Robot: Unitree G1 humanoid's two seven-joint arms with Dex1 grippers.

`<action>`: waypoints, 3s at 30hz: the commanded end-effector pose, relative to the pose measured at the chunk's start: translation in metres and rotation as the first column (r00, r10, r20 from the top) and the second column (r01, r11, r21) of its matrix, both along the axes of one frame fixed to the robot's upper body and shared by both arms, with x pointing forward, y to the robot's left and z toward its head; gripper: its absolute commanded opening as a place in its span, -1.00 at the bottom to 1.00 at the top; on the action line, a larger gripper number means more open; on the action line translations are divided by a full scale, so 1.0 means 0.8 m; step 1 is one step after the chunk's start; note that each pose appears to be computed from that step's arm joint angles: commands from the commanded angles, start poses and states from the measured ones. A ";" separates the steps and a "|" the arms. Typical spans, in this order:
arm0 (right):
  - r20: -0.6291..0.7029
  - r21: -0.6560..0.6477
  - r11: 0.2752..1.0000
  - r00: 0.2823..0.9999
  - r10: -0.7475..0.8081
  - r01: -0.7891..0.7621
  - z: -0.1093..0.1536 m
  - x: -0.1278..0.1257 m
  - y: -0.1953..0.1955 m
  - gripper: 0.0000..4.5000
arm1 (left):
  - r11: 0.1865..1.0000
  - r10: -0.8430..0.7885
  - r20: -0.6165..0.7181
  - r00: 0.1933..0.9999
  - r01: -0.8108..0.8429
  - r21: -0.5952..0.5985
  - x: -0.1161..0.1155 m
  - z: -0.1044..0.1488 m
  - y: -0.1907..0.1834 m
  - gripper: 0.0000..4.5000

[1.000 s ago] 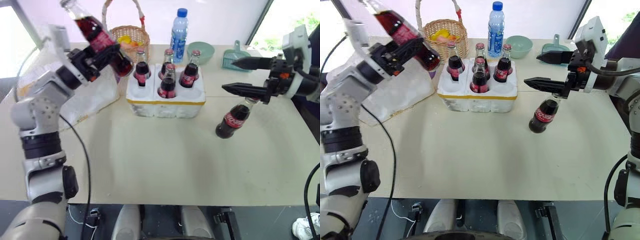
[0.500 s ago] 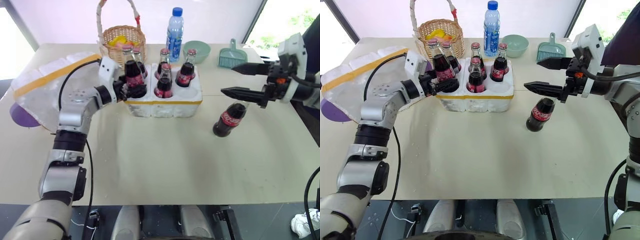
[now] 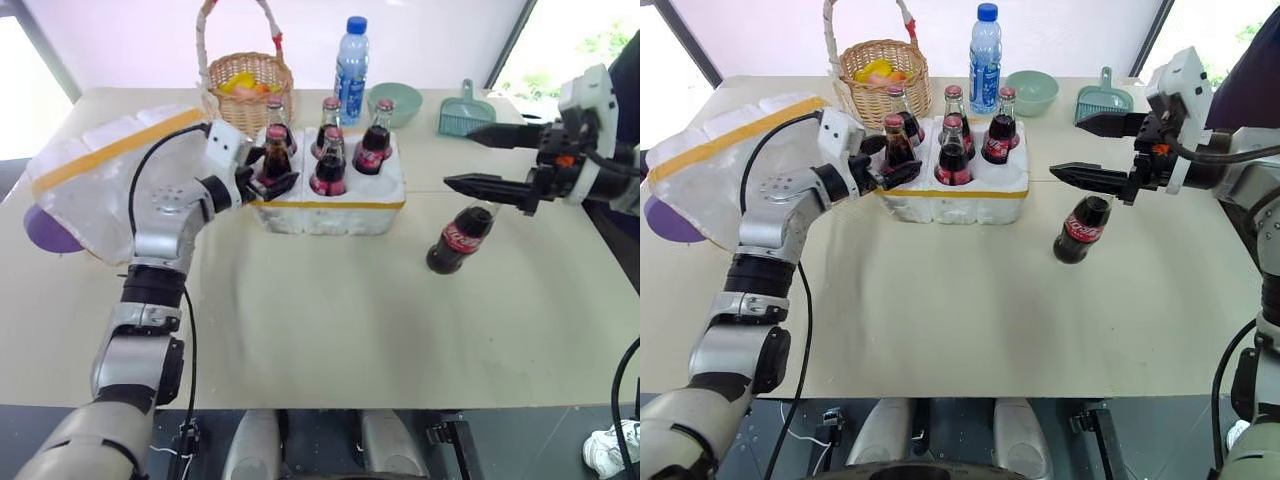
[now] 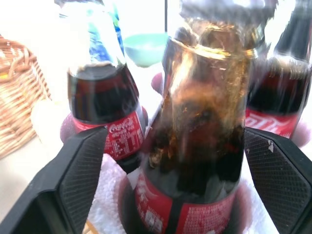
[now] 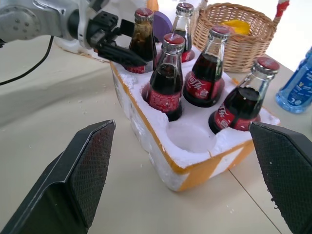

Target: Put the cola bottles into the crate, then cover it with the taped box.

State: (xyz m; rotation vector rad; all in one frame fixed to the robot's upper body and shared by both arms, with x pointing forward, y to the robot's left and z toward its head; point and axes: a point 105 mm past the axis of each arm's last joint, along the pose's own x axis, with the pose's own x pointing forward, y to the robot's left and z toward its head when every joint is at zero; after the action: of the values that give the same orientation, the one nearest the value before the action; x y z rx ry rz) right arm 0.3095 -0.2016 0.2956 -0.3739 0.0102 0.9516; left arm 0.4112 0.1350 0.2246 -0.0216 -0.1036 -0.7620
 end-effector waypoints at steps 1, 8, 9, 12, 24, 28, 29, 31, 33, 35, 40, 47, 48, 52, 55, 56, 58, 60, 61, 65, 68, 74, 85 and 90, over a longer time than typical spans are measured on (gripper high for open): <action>0.102 0.000 1.000 0.995 -0.020 0.020 0.041 -0.024 -0.017 1.00 | 0.976 -0.118 0.130 0.984 0.139 -0.166 -0.038 0.089 0.017 0.98; 0.023 0.000 1.000 0.999 -0.027 0.027 0.036 -0.078 -0.040 1.00 | 0.869 -0.479 0.165 0.862 0.492 -0.049 -0.138 0.135 0.015 0.98; 0.012 -0.003 1.000 1.000 -0.022 0.022 0.032 -0.085 -0.040 1.00 | 0.853 -0.516 0.142 0.845 0.522 -0.009 -0.147 0.130 0.012 0.98; -0.048 0.003 1.000 0.999 -0.006 0.006 0.018 -0.109 -0.037 1.00 | 0.799 -0.592 0.026 0.806 0.581 0.156 -0.166 0.094 0.001 0.98; -0.141 0.139 0.891 0.899 -0.415 0.433 -0.104 -0.110 -0.064 1.00 | 0.744 -0.616 -0.005 0.788 0.584 0.326 -0.145 0.022 -0.057 0.98; -0.167 0.216 0.831 0.858 -0.486 0.513 -0.130 -0.092 -0.066 1.00 | 0.752 -0.611 0.004 0.792 0.579 0.315 -0.141 0.021 -0.066 0.98; -0.173 0.233 0.822 0.853 -0.492 0.521 -0.133 -0.088 -0.065 1.00 | 0.754 -0.610 0.005 0.793 0.578 0.314 -0.141 0.020 -0.066 0.98; -0.180 0.258 0.817 0.857 -0.484 0.515 -0.140 -0.079 -0.058 1.00 | 0.761 -0.603 0.013 0.798 0.570 0.311 -0.138 0.021 -0.069 0.98; -0.183 0.262 0.823 0.863 -0.470 0.504 -0.145 -0.072 -0.051 1.00 | 0.768 -0.596 0.016 0.803 0.564 0.303 -0.136 0.022 -0.070 0.98; -0.175 0.255 0.840 0.877 -0.447 0.479 -0.150 -0.066 -0.044 1.00 | 0.770 -0.597 0.020 0.802 0.567 0.293 -0.137 0.024 -0.072 0.98; -0.190 0.268 0.833 0.874 -0.446 0.484 -0.164 -0.038 -0.047 1.00 | 0.774 -0.594 0.023 0.804 0.564 0.288 -0.137 0.026 -0.073 0.98; -0.216 0.318 0.817 0.876 -0.432 0.481 -0.167 -0.006 -0.045 1.00 | 0.775 -0.590 0.026 0.807 0.557 0.298 -0.137 0.025 -0.074 0.98; -0.217 0.330 0.815 0.879 -0.425 0.476 -0.166 -0.003 -0.044 1.00 | 0.776 -0.589 0.026 0.808 0.556 0.298 -0.137 0.025 -0.074 0.98; -0.225 0.341 0.821 0.888 -0.401 0.457 -0.167 0.008 -0.037 1.00 | 0.777 -0.587 0.027 0.809 0.554 0.299 -0.137 0.026 -0.074 0.98; -0.238 0.354 0.823 0.894 -0.380 0.444 -0.168 0.011 -0.031 0.88 | 0.779 -0.585 0.029 0.811 0.551 0.300 -0.135 0.027 -0.073 0.99; -0.236 0.359 0.824 0.896 -0.375 0.439 -0.167 0.012 -0.030 0.77 | 0.780 -0.583 0.029 0.812 0.549 0.300 -0.135 0.027 -0.073 1.00; -0.227 0.374 0.823 0.903 -0.365 0.427 -0.161 0.012 -0.026 0.44 | 0.782 -0.580 0.031 0.814 0.546 0.300 -0.134 0.027 -0.073 1.00; -0.208 0.382 0.825 0.909 -0.361 0.416 -0.152 0.010 -0.024 0.17 | 0.785 -0.577 0.032 0.816 0.543 0.299 -0.134 0.027 -0.072 1.00; -0.196 0.387 0.827 0.913 -0.358 0.408 -0.146 0.009 -0.023 0.17 | 0.786 -0.575 0.033 0.818 0.541 0.299 -0.133 0.027 -0.072 1.00; -0.115 0.394 0.853 0.939 -0.323 0.342 -0.107 0.004 -0.017 0.17 | 0.795 -0.564 0.036 0.825 0.530 0.296 -0.132 0.027 -0.069 1.00; -0.024 0.426 0.874 0.968 -0.248 0.234 -0.054 0.003 -0.004 0.17 | 0.803 -0.553 0.042 0.832 0.519 0.293 -0.130 0.028 -0.067 1.00; 0.102 0.452 0.890 0.987 -0.120 0.062 0.023 0.024 0.039 0.17 | 0.822 -0.528 0.054 0.848 0.493 0.284 -0.125 0.030 -0.061 1.00; 0.091 0.286 0.956 0.992 -0.093 0.063 0.003 0.100 0.091 0.17 | 0.858 -0.467 0.078 0.881 0.430 0.281 -0.124 0.031 -0.047 1.00; 0.036 0.202 0.975 0.995 -0.097 0.088 -0.032 0.116 0.095 0.17 | 0.871 -0.439 0.079 0.895 0.402 0.283 -0.126 0.028 -0.039 1.00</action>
State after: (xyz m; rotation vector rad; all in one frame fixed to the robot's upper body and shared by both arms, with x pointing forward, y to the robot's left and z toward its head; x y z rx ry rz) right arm 0.4043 -0.1284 0.2401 -0.1520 -0.0008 0.8370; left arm 0.3149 0.0999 0.2359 0.2402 -0.0821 -1.2297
